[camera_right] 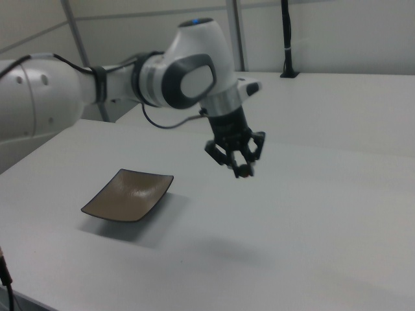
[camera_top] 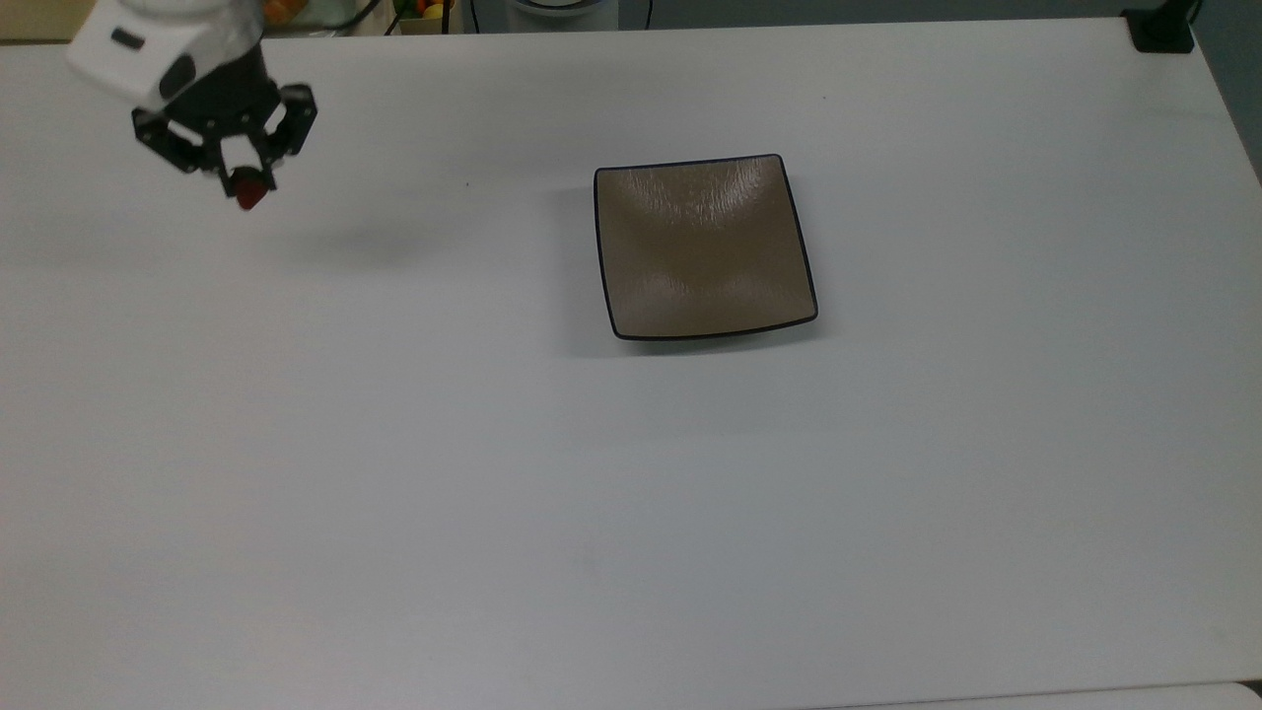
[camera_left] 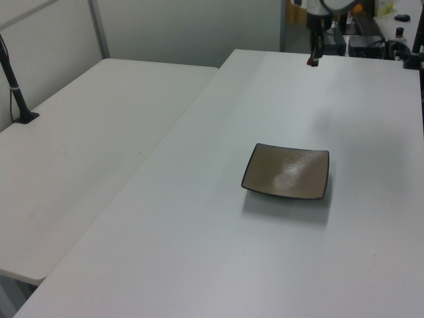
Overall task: Strawberries on a ceramic plate
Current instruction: 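Lift the held strawberry and carry it over the brown square plate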
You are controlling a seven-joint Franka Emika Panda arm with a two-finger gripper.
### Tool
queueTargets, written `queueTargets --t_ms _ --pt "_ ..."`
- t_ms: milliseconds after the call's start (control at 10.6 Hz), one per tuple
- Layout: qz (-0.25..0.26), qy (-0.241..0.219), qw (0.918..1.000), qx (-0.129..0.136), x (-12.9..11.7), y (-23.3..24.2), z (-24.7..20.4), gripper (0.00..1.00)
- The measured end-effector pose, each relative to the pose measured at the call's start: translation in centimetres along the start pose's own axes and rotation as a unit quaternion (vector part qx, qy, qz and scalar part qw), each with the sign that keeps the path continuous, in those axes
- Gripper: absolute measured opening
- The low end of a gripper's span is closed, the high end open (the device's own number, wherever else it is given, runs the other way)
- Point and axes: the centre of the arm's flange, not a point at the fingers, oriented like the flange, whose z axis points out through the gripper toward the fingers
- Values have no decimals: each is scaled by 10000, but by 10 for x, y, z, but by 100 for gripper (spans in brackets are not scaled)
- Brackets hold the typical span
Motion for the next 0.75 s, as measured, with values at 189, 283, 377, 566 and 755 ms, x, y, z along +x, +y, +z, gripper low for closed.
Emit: queueTargets --t_ms 189,283,377,566,755 --pt "-26 86 9994 328 -2 -22 -37 31" --pt "-82 98 9988 470 0 -35 -52 31" --pt "-176 97 9981 578 3 -49 -65 31" --pt "-169 107 9971 738 15 -85 -85 31" --pt "50 94 9969 777 35 -126 -93 31"
